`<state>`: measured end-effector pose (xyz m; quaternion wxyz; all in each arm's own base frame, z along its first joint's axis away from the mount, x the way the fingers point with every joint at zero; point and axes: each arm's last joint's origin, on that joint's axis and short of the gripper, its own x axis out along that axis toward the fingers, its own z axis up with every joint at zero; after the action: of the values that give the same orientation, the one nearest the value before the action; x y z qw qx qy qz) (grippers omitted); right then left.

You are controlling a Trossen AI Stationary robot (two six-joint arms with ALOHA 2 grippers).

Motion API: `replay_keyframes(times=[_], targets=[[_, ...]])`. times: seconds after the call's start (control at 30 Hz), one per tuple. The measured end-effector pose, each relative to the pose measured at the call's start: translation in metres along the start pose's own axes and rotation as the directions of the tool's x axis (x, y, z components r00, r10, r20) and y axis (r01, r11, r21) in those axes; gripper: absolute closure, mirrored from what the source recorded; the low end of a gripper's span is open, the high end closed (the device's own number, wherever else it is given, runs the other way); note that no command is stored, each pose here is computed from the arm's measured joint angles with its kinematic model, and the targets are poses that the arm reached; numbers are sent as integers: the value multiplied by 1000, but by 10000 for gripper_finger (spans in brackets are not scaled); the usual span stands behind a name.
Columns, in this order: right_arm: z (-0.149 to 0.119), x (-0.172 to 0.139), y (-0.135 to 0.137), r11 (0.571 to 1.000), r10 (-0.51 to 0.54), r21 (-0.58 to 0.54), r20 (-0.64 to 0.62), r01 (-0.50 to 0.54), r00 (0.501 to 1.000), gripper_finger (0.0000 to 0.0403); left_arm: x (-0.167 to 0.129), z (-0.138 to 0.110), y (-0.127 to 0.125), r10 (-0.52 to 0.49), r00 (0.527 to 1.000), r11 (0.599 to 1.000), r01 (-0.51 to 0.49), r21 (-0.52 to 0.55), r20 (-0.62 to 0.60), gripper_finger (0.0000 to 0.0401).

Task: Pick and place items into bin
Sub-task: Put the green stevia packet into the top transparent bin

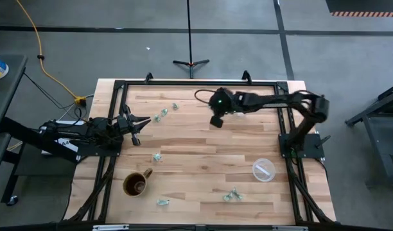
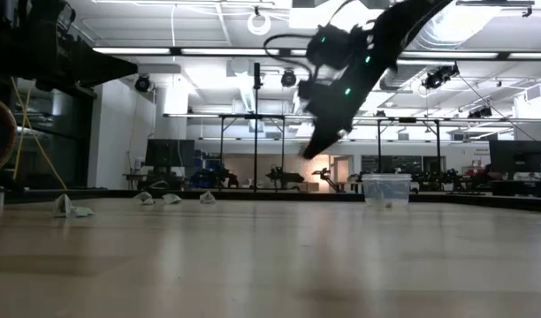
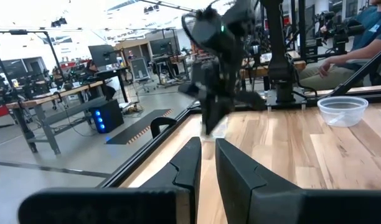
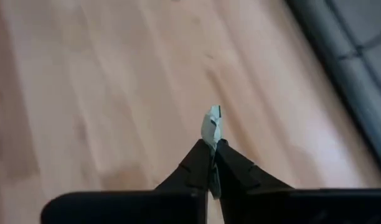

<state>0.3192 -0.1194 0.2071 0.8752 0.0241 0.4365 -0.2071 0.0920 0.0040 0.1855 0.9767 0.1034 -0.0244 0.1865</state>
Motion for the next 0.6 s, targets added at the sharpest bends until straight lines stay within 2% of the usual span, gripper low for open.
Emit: replay_keyframes(times=[0.13, 0.2, 0.33, 0.6], targets=[[-10, -34, -13, 991, -137, -9, -114, 137, 984, 399, 0, 0, 0, -5, 1000, 1000, 5, 0, 1, 316], [-19, -43, -19, 986, -162, 9, -198, 167, 967, 395, 0, 0, 0, -5, 1000, 1000, 5, 0, 1, 316], [-32, -50, -31, 980, -171, 46, -317, 195, 933, 399, 0, 0, 0, -5, 1000, 1000, 5, 0, 1, 316], [-55, -39, -50, 976, -139, 101, -393, 193, 909, 381, 0, 0, 0, -4, 1000, 1000, 4, 0, 0, 316]])
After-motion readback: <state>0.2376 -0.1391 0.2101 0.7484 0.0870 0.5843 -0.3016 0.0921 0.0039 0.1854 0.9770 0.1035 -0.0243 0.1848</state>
